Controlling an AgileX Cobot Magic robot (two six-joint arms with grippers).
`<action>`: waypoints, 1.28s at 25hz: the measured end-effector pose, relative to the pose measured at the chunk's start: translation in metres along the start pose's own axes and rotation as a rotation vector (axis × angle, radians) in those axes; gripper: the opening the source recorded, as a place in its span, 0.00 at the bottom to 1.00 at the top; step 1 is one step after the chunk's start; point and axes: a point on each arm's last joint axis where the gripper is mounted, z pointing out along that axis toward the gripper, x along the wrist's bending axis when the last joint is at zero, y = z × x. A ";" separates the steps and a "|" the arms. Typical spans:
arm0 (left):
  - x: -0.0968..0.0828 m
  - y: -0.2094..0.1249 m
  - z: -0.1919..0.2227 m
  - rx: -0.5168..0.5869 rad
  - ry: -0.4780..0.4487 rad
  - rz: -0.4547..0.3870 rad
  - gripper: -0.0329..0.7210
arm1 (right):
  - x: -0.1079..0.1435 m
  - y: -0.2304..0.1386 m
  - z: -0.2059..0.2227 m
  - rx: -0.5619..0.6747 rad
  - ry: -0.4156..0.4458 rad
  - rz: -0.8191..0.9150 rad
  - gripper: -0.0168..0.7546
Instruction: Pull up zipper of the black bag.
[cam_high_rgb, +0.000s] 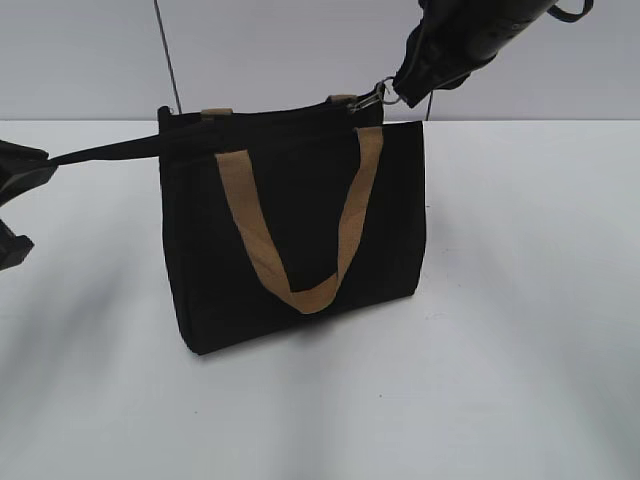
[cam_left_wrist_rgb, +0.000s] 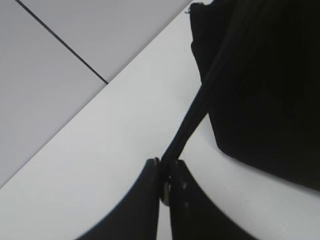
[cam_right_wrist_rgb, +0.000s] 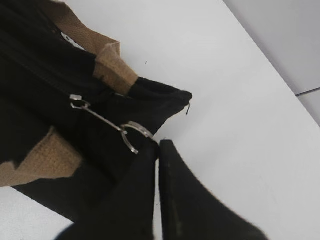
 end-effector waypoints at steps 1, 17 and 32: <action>0.000 0.000 0.000 0.000 0.000 0.000 0.07 | 0.000 0.000 0.000 0.000 0.000 0.000 0.02; -0.007 0.008 -0.001 -0.088 -0.083 -0.064 0.81 | -0.007 -0.003 -0.005 0.002 -0.028 0.034 0.68; -0.025 0.033 -0.018 -0.350 -0.316 -0.111 0.83 | 0.004 0.000 -0.091 -0.026 -0.019 0.070 0.68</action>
